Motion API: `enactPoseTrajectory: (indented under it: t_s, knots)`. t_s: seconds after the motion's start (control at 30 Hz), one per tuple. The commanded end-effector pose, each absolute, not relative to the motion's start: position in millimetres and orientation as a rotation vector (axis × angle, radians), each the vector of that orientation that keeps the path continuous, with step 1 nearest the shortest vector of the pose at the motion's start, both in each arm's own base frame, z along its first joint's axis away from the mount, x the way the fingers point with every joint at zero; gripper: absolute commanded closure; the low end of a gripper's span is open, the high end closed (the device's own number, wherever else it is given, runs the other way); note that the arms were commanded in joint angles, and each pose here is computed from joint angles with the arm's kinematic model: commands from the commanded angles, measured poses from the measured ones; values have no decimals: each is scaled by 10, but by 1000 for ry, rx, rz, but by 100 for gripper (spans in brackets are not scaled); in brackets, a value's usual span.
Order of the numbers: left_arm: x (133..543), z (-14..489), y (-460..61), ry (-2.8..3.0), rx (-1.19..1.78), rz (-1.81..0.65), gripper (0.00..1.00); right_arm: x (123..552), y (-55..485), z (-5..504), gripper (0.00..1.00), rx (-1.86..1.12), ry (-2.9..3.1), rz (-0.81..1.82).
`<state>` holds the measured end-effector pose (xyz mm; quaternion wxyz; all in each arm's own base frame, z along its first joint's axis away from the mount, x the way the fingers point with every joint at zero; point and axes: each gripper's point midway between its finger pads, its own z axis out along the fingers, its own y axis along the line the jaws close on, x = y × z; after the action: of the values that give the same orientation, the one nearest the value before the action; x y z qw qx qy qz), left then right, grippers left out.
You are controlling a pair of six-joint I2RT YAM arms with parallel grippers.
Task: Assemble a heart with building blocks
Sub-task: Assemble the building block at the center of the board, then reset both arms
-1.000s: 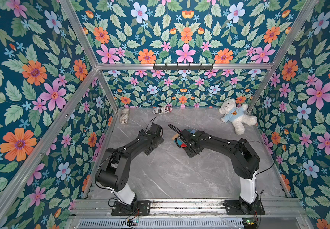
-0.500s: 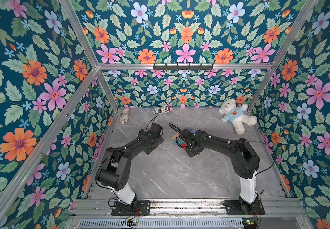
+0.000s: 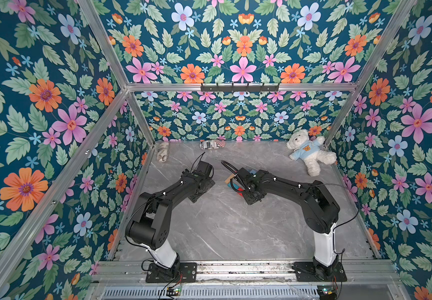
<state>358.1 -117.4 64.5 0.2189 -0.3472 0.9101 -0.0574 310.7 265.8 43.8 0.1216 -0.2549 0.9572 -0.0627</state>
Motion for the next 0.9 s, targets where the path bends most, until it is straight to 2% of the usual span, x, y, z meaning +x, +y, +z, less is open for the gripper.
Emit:
enactPoseTrajectory:
  t_s: [0.0,0.27,0.43,0.5,0.6,0.67,0.8,0.87]
  knots:
    - [3577,645,-1148,2520,-959,-139,1,3122,2636,436,85,-733,2793,-208]
    - [3579,648,-1153,2521,-956,-142,1,3124,2570,644,84,-675,2762,-189]
    - [3623,702,-1164,2513,-938,-147,1,3148,2492,971,78,-596,2700,-157]
    - [3668,761,-1170,2506,-914,-146,2,3209,2441,1199,68,-512,2657,-98]
    - [3784,915,-1190,2479,-856,-147,1,3371,2260,1687,48,-329,2560,33]
    - [3912,1084,-1216,2441,-811,-161,1,3512,2062,2040,31,-186,2478,119]
    - [4182,1450,-1280,2361,-727,-192,1,3693,1720,2566,13,12,2326,296]
    - [4313,1656,-1303,2315,-686,-205,1,3736,1535,2735,10,92,2269,351]
